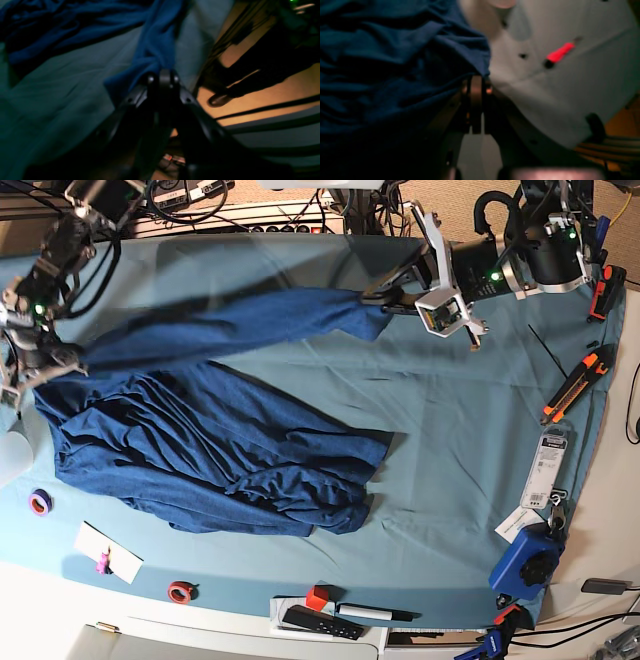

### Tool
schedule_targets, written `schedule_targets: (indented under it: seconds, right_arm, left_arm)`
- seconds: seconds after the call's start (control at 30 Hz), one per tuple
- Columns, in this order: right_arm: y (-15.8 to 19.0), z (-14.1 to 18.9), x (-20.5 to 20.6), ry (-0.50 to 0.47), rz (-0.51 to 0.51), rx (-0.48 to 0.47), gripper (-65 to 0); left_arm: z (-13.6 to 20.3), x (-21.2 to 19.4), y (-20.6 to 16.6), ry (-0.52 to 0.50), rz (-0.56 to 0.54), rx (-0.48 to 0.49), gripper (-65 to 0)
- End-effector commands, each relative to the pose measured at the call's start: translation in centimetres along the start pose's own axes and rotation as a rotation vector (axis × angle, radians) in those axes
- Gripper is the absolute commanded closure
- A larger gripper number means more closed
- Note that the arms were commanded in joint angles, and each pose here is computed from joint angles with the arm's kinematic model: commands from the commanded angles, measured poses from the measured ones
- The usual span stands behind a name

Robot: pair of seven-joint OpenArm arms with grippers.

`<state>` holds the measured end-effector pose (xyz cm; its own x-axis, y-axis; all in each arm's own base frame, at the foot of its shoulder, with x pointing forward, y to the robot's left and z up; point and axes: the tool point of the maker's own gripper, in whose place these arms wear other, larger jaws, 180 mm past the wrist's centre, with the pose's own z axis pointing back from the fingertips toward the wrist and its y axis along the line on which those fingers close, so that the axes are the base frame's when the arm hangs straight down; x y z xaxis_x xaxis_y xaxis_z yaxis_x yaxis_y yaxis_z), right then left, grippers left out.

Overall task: Layout the t-shirt on the table in an organized manner, then fold the t-shirt properly
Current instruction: 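Pull the grasped sleeve with the left gripper away from the shirt body, then release the sleeve, grasp the shirt hem with the left gripper and pull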

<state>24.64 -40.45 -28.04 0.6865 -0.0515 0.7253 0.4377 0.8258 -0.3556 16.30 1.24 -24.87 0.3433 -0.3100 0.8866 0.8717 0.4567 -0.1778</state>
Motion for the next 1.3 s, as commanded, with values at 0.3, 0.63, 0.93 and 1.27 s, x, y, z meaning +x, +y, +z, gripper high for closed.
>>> schedule_targets:
  seconds: [0.3,0.63,0.93,1.27]
  right_arm:
    - [-6.2,1.7,-3.9,0.062,0.018,-0.130,0.0]
    - [-8.0,2.1,-3.9,0.070,0.046,-0.167,0.0]
    - [-8.0,2.1,-4.2,0.095,0.070,-0.158,-27.1]
    - [-8.0,2.1,-3.9,0.078,0.070,-0.157,-27.1]
  left_arm:
    - [1.1,-2.7,3.1,0.175,-0.092,0.161,0.0]
    - [1.8,-4.6,4.3,0.288,-0.062,0.233,0.0]
    - [2.4,-5.6,5.4,0.346,-0.053,0.298,-30.9]
    - [2.1,-0.6,7.7,0.110,-0.118,0.400,-30.7]
